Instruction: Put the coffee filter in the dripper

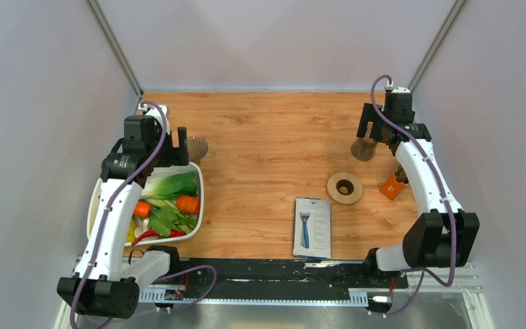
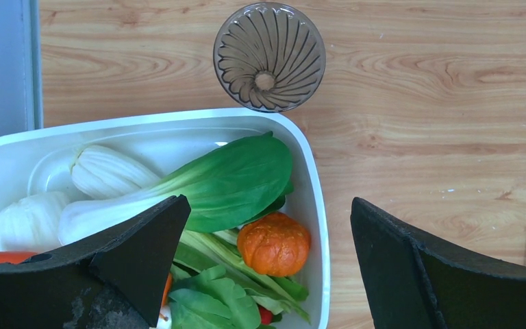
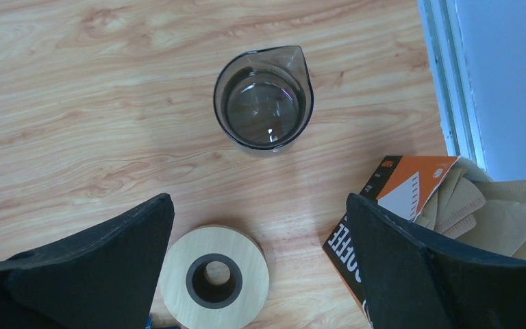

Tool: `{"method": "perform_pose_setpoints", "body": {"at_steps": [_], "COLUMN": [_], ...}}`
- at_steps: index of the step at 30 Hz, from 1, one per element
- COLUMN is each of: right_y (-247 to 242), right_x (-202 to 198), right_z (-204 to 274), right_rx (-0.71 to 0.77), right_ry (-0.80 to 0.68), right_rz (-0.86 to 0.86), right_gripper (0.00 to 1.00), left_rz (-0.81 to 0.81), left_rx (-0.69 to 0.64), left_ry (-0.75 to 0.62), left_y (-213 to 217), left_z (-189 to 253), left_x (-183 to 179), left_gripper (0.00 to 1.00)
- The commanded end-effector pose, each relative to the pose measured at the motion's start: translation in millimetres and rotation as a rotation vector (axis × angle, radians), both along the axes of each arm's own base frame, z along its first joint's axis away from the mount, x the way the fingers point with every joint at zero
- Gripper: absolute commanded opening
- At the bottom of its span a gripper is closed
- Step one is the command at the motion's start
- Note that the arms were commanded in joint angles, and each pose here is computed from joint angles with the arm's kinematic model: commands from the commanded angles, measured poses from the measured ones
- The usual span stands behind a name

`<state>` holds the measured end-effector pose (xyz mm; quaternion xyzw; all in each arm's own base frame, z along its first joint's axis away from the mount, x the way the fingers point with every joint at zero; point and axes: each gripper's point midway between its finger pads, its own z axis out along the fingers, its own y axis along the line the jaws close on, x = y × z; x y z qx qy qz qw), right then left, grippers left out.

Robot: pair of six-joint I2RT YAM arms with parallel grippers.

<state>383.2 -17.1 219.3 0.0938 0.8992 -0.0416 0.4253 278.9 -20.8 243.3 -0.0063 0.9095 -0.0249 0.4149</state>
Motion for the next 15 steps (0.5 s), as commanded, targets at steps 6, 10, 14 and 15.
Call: {"method": "perform_pose_setpoints", "body": {"at_steps": [6,10,14,15], "right_y": [-4,-6,-23,-25], "right_x": [27,37,42,45], "right_z": [-36,-51,-63,-66], "right_rx": [0.051,0.052,0.051,0.054], "right_ry": [0.088,0.124,0.145,0.151], "right_rz": [-0.108,-0.130,-0.199,-0.208], "right_gripper": [1.00,1.00,1.00,1.00], "left_rz": [0.043,0.052,0.056,0.058], "left_rx": [-0.002,0.005,0.014,0.016], "left_ry": [-0.044,-0.022,-0.009,-0.006], "left_y": [4,6,7,7], "left_z": [10,3,-1,-3], "left_x": [16,18,20,21], "left_gripper": [1.00,1.00,1.00,1.00]}}
